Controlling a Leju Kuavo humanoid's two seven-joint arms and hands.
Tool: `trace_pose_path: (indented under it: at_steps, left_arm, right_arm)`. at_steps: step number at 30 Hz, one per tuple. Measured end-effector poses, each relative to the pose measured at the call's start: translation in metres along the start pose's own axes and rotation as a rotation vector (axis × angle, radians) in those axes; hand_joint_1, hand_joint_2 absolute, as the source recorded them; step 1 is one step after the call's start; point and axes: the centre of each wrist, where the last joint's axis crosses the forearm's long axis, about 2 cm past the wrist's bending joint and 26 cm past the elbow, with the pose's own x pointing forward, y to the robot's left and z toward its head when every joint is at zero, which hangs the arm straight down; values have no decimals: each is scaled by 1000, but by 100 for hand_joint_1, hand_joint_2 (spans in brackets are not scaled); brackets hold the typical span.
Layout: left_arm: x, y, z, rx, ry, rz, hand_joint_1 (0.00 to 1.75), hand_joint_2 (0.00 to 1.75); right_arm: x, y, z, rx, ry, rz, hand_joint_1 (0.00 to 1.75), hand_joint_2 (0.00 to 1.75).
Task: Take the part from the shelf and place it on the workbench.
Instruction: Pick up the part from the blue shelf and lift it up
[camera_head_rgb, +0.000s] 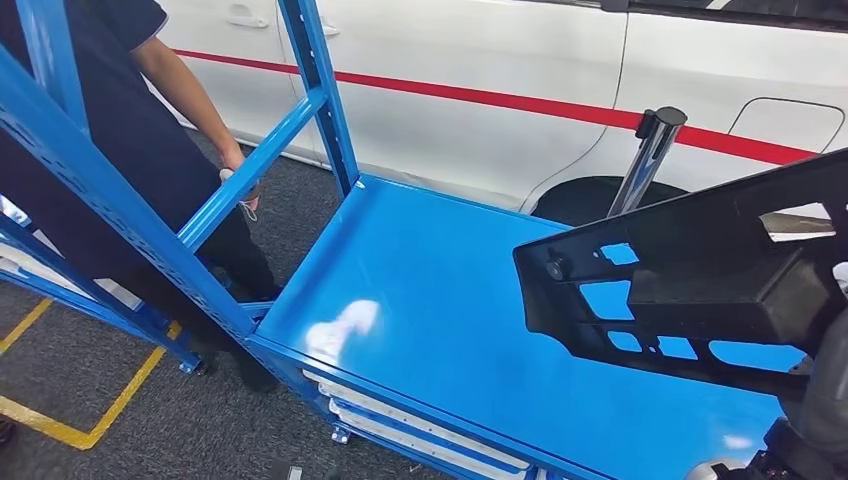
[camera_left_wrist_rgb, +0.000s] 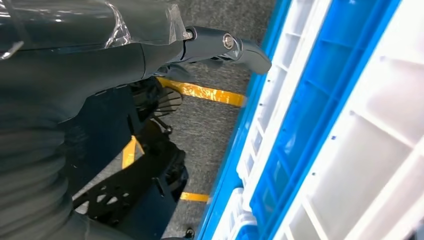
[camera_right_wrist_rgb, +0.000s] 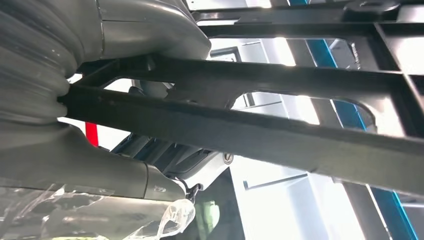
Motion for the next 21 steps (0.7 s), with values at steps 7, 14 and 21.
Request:
trace_pose_path:
  at_steps: [7, 14, 21]
  left_arm:
    - [-1, 0, 0, 0, 7, -1, 0, 175]
    - [2, 3, -1, 10, 3, -16, 0, 175]
    - [0, 0, 0, 17, 7, -23, 0, 175]
  right_arm:
    - [0, -2, -1, -8, 0, 18, 175, 175]
    - [0, -4, -3, -22, 1, 40, 175, 175]
    - [-1, -8, -3, -37, 2, 58, 175, 175]
